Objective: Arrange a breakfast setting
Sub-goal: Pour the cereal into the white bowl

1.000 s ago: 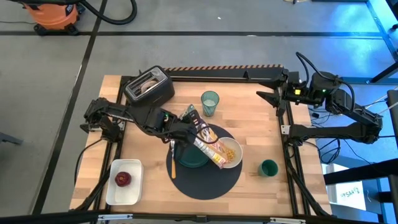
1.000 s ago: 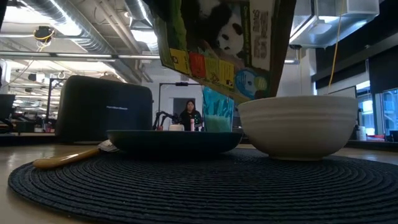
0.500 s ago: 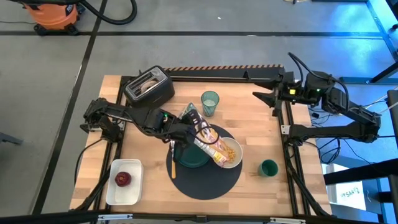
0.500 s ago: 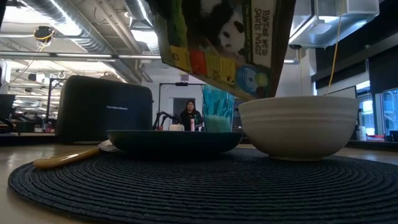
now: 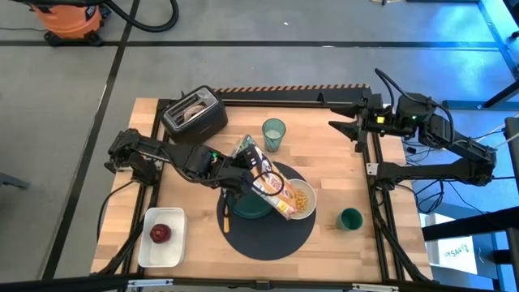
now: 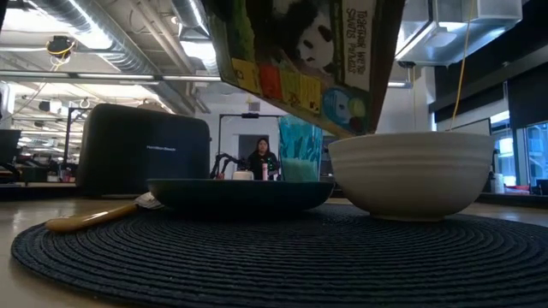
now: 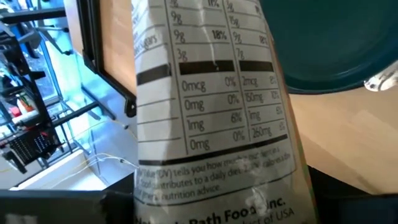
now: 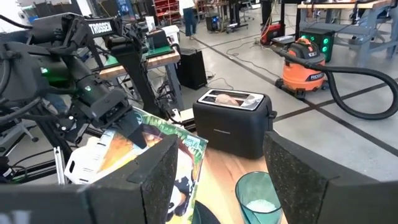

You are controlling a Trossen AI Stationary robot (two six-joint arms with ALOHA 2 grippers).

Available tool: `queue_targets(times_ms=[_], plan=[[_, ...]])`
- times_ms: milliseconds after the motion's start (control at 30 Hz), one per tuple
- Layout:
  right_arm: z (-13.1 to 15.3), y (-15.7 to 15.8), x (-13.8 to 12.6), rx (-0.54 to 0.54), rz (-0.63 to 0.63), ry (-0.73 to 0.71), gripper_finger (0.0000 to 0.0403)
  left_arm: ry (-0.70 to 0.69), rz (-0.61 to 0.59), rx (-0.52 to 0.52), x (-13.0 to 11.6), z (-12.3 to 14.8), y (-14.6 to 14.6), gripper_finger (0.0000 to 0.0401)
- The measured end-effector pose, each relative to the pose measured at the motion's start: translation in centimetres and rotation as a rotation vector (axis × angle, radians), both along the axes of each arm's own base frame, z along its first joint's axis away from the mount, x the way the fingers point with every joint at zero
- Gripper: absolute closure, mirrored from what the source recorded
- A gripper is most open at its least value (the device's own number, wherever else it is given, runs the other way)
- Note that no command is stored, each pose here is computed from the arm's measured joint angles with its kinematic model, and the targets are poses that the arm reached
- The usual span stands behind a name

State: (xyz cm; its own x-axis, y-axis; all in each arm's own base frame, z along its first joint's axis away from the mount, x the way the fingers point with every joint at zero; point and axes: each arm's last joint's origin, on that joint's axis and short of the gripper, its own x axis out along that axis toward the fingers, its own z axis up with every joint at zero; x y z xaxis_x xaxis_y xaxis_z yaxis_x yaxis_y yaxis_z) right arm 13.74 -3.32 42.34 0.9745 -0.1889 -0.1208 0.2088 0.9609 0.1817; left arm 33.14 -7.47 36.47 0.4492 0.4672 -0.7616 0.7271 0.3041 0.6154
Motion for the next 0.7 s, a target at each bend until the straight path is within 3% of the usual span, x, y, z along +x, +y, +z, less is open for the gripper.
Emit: queue_targets(times_ms=[400, 700], plan=[[0.04, 0.02, -0.02, -0.001, 0.007, -0.003, 0.0178, 0.001, 0.001, -0.03, -0.28, 0.08, -0.29, 0.0212], [0.03, 0.02, -0.01, -0.002, 0.007, -0.003, 0.0178, 0.011, 0.059, -0.122, -0.32, -0.08, 0.47, 0.0212]])
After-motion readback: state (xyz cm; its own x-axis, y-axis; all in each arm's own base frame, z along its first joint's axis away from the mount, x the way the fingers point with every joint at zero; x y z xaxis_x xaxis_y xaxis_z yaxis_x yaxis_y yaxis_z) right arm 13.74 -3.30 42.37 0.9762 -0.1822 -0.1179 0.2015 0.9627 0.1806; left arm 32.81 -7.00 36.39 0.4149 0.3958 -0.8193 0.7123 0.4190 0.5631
